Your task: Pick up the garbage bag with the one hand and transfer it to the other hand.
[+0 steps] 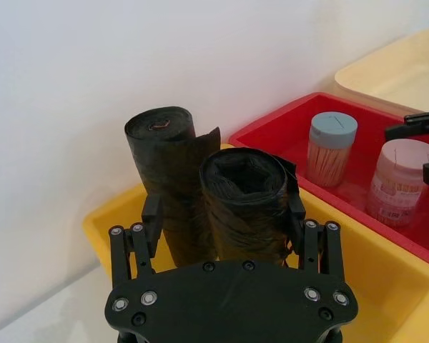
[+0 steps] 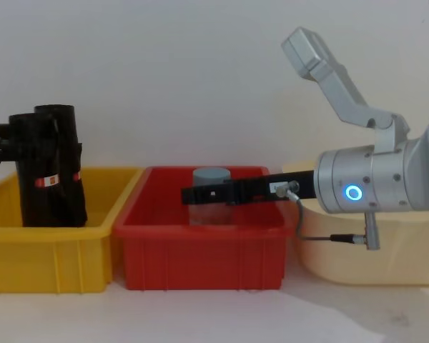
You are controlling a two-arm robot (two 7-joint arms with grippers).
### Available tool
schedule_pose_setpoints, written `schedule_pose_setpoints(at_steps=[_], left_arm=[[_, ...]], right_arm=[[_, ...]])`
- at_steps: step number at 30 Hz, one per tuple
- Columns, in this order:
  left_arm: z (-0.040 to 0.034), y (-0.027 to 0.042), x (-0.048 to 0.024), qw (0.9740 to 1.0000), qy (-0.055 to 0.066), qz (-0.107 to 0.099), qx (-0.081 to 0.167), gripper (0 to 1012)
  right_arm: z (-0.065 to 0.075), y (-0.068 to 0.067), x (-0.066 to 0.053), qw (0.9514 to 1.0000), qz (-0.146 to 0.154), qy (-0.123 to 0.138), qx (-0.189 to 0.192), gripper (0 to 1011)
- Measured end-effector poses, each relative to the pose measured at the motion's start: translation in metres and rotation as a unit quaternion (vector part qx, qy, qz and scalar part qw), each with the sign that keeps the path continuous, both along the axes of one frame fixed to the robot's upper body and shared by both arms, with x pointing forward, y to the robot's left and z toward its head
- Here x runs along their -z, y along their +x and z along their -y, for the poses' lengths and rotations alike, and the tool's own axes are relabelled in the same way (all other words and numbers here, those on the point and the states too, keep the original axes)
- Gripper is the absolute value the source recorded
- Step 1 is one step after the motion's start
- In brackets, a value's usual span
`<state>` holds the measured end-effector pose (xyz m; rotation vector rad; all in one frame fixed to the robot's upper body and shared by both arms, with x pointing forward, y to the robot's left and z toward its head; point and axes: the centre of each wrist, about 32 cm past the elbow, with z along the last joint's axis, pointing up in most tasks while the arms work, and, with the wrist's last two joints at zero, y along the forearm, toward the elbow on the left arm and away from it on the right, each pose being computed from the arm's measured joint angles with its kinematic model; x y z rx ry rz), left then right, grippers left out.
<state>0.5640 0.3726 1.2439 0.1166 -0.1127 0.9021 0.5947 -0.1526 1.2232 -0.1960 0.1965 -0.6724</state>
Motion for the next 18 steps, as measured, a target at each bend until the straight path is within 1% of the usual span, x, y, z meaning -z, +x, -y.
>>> schedule_pose_setpoints(at_steps=[4,8,10,11,12,14,16,18], left_arm=[[0.0024,0.0036,-0.0003,1.0000,-0.001,-0.001,0.003,1002],[0.0039,0.0059,-0.0007,1.0000,-0.003,-0.002,0.006,1001],[0.0048,0.0069,-0.0010,1.0000,-0.003,-0.002,0.008,1001],[0.0050,0.0071,-0.0009,1.0000,-0.004,-0.002,0.008,980],[0.0053,0.0075,-0.0011,0.9999,-0.004,-0.002,0.009,968],[0.0059,0.0082,-0.0012,0.9999,-0.005,-0.002,0.010,918],[0.0063,0.0087,-0.0013,0.9999,-0.005,-0.002,0.011,890],[0.0068,0.0093,-0.0014,0.9999,-0.005,-0.002,0.012,825]], right_arm=[[0.0000,0.0012,0.0015,1.0000,-0.001,-0.003,-0.003,999],[0.0002,0.0021,0.0024,1.0000,-0.001,-0.004,-0.005,999],[0.0004,0.0028,0.0032,1.0000,-0.002,-0.006,-0.006,978],[0.0004,0.0028,0.0032,1.0000,-0.002,-0.006,-0.006,966],[0.0004,0.0031,0.0032,1.0000,-0.002,-0.006,-0.007,931],[0.0005,0.0033,0.0035,1.0000,-0.002,-0.006,-0.007,908],[0.0005,0.0035,0.0038,0.9999,-0.002,-0.007,-0.008,840],[0.0006,0.0038,0.0039,0.9999,-0.002,-0.007,-0.008,792]])
